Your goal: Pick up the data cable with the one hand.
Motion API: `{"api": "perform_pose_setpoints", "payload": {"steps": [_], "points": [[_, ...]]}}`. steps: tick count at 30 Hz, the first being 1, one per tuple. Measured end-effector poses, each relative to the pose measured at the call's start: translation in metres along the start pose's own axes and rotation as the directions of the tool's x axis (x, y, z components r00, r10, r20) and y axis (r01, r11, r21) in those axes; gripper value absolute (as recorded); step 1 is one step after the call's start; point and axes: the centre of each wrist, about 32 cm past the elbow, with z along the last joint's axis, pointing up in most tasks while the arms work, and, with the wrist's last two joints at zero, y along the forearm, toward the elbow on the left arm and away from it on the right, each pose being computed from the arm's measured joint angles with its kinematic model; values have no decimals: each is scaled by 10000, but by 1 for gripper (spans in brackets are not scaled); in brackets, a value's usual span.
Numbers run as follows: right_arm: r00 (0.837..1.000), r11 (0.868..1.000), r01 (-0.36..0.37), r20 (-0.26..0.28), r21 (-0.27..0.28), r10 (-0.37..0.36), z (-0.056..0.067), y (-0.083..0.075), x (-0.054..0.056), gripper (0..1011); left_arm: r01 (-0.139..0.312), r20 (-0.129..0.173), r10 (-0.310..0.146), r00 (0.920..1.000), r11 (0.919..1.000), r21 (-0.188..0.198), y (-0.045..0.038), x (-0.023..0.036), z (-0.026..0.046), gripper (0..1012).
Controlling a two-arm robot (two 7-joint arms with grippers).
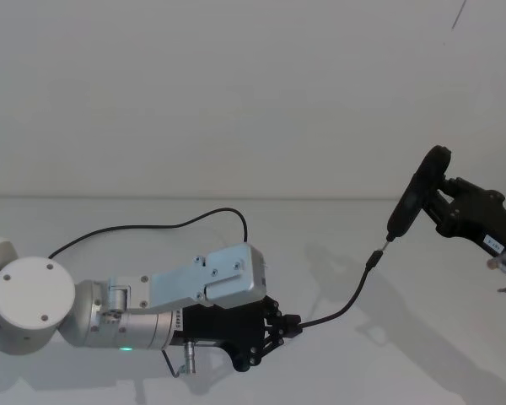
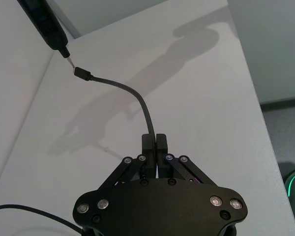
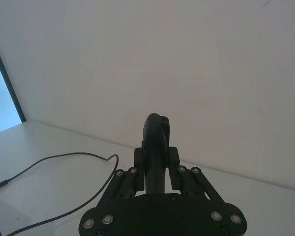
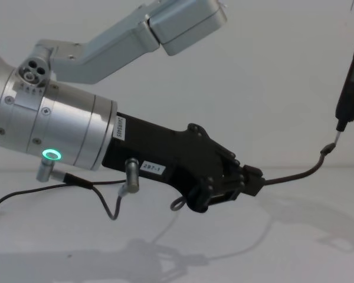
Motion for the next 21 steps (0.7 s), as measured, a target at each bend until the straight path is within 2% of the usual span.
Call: {"api": "perform_pose_setpoints", "payload": {"steps": [21], "points": [[9999,9999,-109,-80,6,109,-9,-12,5,279,0,0,0,10000,10000,0,0,0,0,47]]}}
